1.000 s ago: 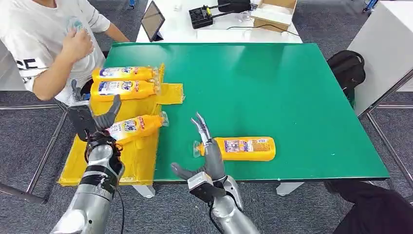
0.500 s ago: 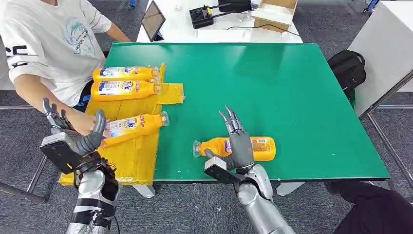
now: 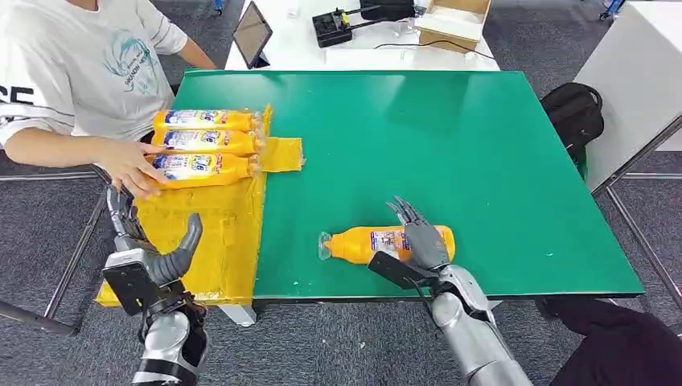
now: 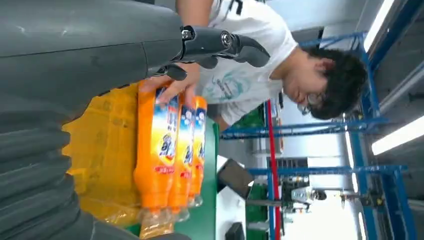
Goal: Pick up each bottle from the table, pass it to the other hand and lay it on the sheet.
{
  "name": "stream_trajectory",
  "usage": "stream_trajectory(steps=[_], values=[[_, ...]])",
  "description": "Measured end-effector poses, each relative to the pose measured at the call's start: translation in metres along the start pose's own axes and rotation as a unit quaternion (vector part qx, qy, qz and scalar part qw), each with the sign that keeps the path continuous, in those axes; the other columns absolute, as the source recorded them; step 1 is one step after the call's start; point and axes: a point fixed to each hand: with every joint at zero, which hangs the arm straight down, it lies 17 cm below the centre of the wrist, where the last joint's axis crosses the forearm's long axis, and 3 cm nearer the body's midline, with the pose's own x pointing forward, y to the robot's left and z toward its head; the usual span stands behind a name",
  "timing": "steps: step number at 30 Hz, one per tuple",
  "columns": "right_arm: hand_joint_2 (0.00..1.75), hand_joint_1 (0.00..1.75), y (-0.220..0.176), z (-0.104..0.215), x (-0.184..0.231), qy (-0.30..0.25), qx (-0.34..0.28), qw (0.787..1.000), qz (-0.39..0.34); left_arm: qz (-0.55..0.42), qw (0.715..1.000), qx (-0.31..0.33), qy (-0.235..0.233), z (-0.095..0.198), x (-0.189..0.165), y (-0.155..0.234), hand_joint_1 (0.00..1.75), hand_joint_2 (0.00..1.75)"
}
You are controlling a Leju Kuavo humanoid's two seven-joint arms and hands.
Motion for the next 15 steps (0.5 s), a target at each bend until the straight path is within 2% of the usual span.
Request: stream_trajectory(steps=[15], values=[[1.75,0.00,-0.010,-0.016,-0.038,0.042,0.042,0.998,0.023,0.008,0.999,-0.026,0.028,0.013,-0.016,-0.019,0.00,1.75]])
